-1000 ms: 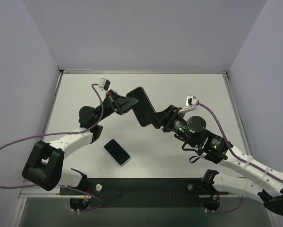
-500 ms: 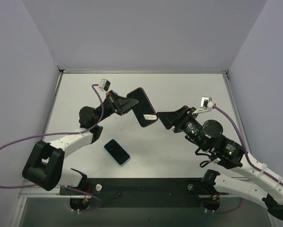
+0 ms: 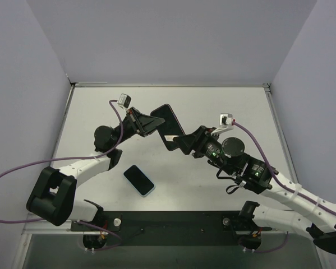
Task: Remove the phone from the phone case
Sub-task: Remove the phone case from the phone.
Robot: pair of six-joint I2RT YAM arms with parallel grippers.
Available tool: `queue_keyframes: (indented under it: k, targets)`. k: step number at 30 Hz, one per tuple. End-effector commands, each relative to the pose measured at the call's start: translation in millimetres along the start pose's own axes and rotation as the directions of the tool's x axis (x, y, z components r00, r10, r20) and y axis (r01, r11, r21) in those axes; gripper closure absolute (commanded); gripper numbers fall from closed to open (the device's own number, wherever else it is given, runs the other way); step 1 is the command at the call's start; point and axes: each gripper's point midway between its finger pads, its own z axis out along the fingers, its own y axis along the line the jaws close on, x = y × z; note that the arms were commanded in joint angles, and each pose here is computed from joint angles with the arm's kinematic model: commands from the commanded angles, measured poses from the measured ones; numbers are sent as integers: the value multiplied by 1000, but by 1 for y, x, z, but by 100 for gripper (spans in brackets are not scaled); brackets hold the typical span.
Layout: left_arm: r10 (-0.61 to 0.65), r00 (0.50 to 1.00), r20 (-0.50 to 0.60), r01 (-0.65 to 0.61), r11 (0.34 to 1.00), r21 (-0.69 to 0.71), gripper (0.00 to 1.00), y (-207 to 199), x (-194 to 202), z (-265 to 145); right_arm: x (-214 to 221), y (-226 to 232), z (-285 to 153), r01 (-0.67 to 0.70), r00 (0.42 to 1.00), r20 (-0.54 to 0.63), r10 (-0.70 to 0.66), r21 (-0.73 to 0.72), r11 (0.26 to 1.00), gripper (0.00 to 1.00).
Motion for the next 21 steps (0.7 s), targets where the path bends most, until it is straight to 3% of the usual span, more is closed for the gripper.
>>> queue_keyframes:
  k: [1,3,5,6,7,8,10,11,15,21]
  targets:
    - [65,998,11,-66,995,81,100,-28,-4,4,-15,-9,-11,26,997,67,-29,45,999,49]
    - [75,997,3,-75,995,70,100,-27,-4,5,-30,-18,-23,56,992,106,-65,87,995,46]
    - [69,996,-50,-68,997,29,100,-18,2,7,-42,-32,-32,131,986,82,-144,154,979,33]
    - [84,993,-87,-83,996,13,100,-12,5,9,-44,-38,-31,153,985,53,-164,177,972,31]
    - [74,990,-123,-75,997,-10,100,-9,9,11,-30,-34,-32,169,985,-49,-164,120,978,30]
    - [76,986,-146,-79,997,-13,100,-9,12,12,-34,-28,-31,171,984,-72,-165,77,982,26]
    - [80,982,-172,-85,996,-27,100,-8,13,15,-37,-29,-20,135,985,-113,-132,21,991,25]
    - [82,977,-195,-90,995,-30,100,-8,16,15,-25,-13,-20,98,975,-190,-113,-89,991,25]
    - [114,960,-256,-126,991,-31,100,-14,22,19,-9,-3,-2,32,951,-297,-90,-196,980,24]
    - [111,956,-272,-132,990,-58,100,-10,24,18,0,12,6,-53,946,-321,-49,-304,951,28]
